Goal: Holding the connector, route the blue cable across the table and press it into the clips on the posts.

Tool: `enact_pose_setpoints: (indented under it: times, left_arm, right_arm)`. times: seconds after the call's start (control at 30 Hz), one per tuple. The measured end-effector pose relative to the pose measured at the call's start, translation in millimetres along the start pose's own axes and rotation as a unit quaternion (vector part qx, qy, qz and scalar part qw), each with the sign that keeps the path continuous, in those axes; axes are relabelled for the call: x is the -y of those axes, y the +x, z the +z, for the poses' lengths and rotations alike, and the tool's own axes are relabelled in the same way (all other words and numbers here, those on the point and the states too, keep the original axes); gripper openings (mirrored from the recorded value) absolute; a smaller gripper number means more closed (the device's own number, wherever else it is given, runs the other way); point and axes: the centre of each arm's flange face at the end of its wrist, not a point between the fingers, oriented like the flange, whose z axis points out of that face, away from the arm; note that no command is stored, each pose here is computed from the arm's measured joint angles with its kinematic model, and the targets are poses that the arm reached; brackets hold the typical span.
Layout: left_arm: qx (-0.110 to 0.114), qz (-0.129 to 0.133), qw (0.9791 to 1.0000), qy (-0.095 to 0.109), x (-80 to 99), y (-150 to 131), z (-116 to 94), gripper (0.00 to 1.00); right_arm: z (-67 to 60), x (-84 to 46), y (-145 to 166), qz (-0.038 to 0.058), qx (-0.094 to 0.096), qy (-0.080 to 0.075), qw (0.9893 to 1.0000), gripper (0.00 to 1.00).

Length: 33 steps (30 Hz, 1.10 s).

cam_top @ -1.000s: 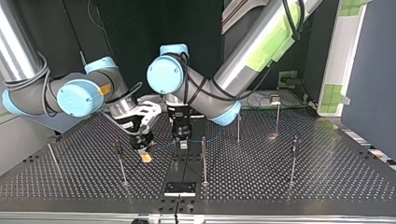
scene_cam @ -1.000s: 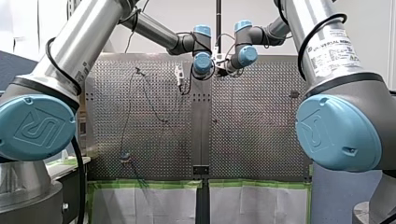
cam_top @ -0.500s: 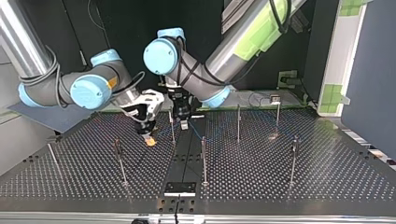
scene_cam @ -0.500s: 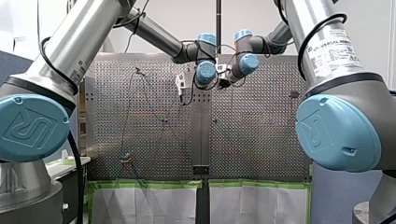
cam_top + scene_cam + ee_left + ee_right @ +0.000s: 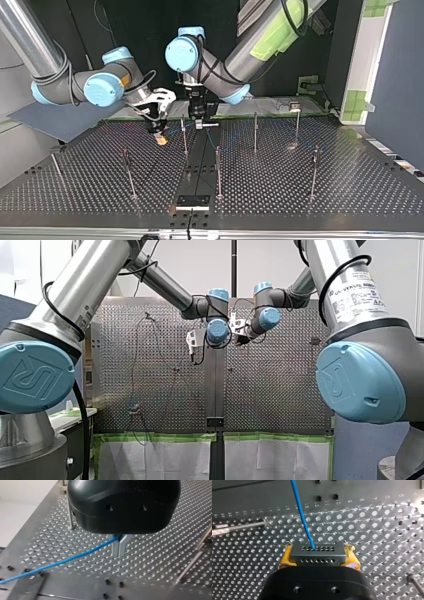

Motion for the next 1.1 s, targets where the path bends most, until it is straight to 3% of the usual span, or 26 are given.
enact_pose_setpoints:
  times: [0.23, 0.4, 0.57, 0.73, 0.93, 1.1]
  left_arm:
    - [-0.035, 0.02, 0.9989, 0.022, -9.8, 53.5, -0.9, 0.0]
    - [-0.062, 0.032, 0.9969, 0.038, -17.3, 92.1, -5.7, 0.0]
    - [-0.07, 0.035, 0.9959, 0.047, -19.0, 102.0, -8.2, 0.0]
    - [-0.067, 0.03, 0.996, 0.05, -18.8, 102.2, -6.2, 0.0]
    - [-0.059, 0.021, 0.996, 0.064, -17.5, 100.8, -0.2, 0.0]
    - [-0.059, 0.016, 0.9952, 0.077, -17.8, 108.8, 7.2, 0.0]
  right_arm:
    - [-2.8, 0.9, -23.3, 0.0027, 0.0, 0.004, 1.0, 0.0]
    - [-5.4, -2.4, -40.6, -0.0068, 0.0, 0.0, 1.0, 0.0]
    - [-9.4, -9.9, -56.6, -0.0135, 0.002, -0.01, 0.9999, 0.0]
    - [-15.2, -13.9, -73.3, -0.013, 0.012, -0.017, 0.9997, 0.0]
    - [-21.8, -16.0, -92.9, -0.0094, 0.02, -0.021, 0.9995, 0.0]
    - [-28.0, -17.5, -110.3, 0.0004, 0.025, -0.023, 0.9994, 0.0]
